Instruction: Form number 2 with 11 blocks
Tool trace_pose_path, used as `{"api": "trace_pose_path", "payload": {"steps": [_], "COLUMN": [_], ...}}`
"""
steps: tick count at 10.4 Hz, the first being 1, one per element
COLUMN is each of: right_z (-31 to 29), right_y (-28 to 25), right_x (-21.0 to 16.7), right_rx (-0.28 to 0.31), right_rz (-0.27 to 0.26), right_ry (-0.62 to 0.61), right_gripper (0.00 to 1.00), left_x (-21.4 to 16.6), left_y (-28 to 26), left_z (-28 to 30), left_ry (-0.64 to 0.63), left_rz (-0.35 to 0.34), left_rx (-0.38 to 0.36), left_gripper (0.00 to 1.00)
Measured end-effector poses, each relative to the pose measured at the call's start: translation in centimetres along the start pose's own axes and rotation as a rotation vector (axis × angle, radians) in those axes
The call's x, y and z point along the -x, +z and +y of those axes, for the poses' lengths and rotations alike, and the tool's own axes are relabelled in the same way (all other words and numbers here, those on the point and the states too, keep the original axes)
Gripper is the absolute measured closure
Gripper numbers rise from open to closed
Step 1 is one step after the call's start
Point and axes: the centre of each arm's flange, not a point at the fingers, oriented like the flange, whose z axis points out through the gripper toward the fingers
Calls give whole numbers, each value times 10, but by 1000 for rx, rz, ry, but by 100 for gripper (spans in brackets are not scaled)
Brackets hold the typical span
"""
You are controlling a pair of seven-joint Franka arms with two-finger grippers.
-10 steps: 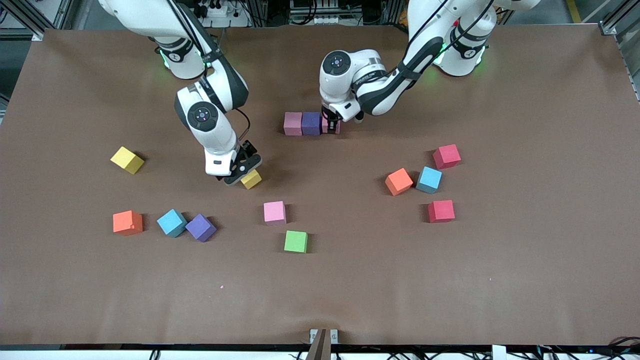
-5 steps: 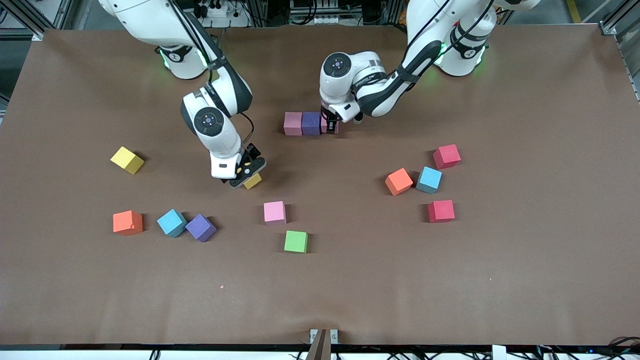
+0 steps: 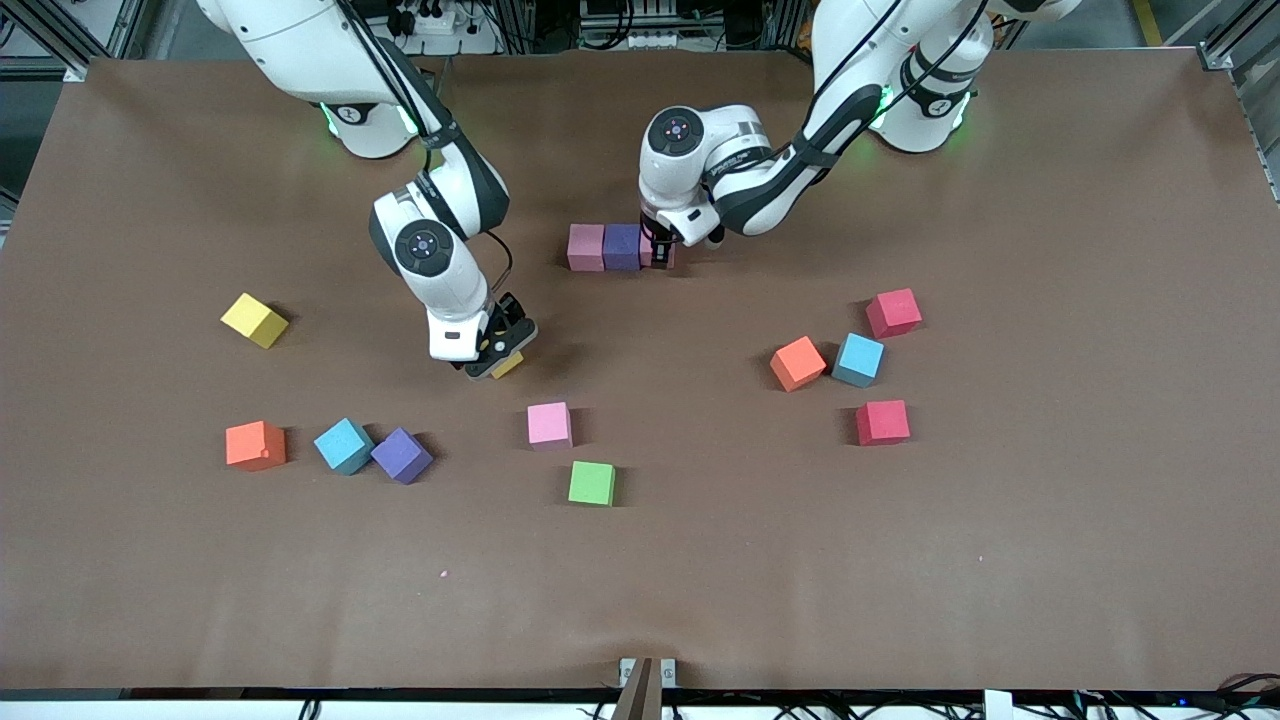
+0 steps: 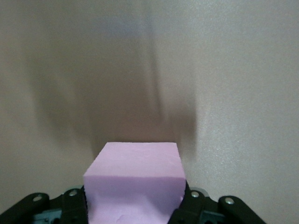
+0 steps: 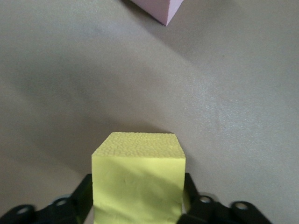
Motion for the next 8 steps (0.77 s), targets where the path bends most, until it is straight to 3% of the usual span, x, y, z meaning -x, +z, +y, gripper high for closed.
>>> {"api": "trace_pose_path", "payload": {"steps": [1, 6, 8], "right_z": [0, -14, -14], "right_y": [0, -16, -34], "right_x": [0, -14, -17], "right_rx": [0, -4, -9], "right_rz": [1, 26, -14], "right_ry": [-1, -26, -21], "right_gripper": [39, 44, 44], "left_x": [-1, -1, -1], "left_y": [1, 2, 1], "left_z": [1, 2, 5], "left_ry": [-2, -5, -9], "left_rz": [1, -1, -2], "left_rx": [0, -1, 1], "left_gripper": [37, 37, 37]}}
